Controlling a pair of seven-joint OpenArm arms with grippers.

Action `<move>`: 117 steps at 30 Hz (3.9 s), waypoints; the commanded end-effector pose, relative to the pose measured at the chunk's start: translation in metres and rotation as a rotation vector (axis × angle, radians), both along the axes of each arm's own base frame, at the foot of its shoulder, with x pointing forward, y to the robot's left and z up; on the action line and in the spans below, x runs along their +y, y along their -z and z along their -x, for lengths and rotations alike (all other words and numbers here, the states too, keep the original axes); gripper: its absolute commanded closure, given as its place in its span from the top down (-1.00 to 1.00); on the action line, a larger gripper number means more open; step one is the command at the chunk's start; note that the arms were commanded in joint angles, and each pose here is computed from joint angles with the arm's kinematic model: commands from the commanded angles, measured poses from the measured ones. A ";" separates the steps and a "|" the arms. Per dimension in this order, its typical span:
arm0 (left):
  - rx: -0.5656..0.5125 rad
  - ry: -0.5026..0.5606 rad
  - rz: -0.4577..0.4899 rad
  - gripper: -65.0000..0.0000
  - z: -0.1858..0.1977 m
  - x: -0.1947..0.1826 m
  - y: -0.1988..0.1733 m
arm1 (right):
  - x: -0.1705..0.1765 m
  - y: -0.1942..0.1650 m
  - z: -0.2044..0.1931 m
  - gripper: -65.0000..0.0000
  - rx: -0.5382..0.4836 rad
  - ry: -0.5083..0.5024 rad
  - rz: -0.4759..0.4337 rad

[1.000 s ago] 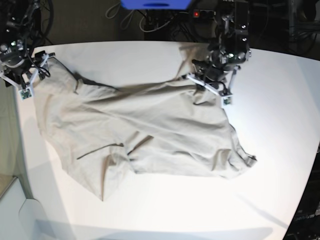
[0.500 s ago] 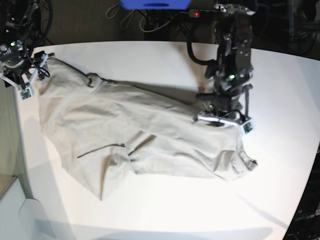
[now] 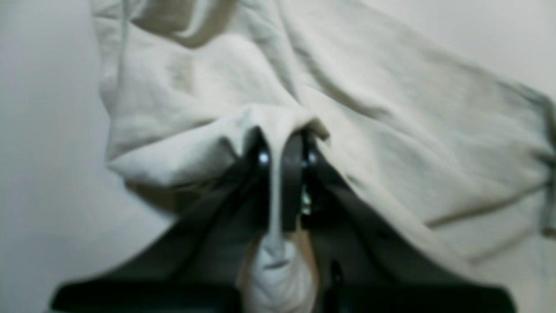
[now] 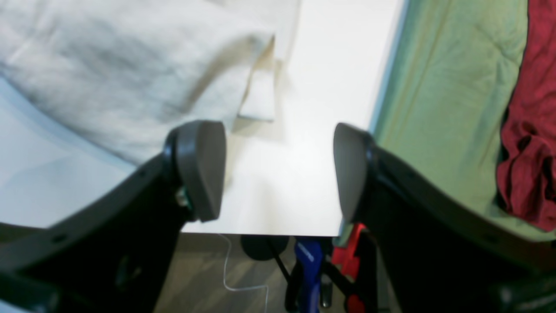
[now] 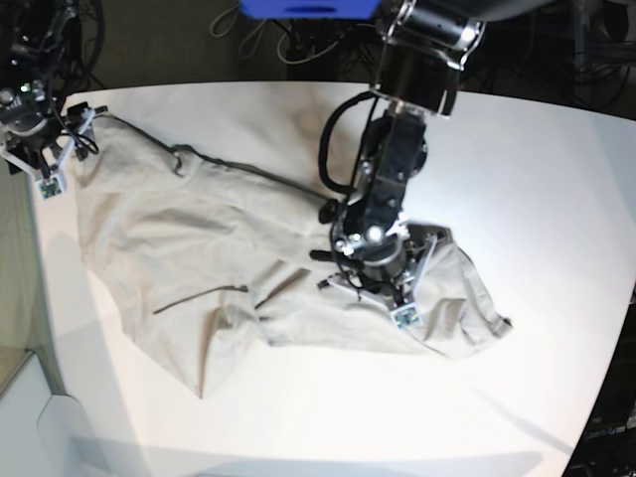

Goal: Layout the t-shirt on the table in an organized manner, then fold the t-shirt properly
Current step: 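Reach the left gripper into the shirt middle and grasp a fold, then pull the grasped fold with the left gripper away from the right gripper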

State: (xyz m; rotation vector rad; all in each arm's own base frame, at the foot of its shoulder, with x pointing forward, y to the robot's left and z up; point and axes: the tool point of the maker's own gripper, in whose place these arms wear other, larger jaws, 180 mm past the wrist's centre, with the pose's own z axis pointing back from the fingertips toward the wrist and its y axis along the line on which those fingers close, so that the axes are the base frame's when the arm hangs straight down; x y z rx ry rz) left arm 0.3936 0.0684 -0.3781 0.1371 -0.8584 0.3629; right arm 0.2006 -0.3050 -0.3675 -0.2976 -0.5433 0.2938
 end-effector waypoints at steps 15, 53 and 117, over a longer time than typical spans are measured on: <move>-0.156 -0.014 0.058 0.82 -0.048 -0.012 -0.037 | -0.006 -0.011 -0.004 0.22 -0.019 -0.024 0.031; -0.104 0.262 0.008 0.12 0.076 -0.016 -0.002 | -0.001 -0.009 -0.005 0.22 -0.025 -0.020 0.015; 0.131 0.167 -0.110 -0.98 0.186 0.119 -0.008 | 0.013 -0.008 -0.019 0.22 -0.037 -0.057 -0.004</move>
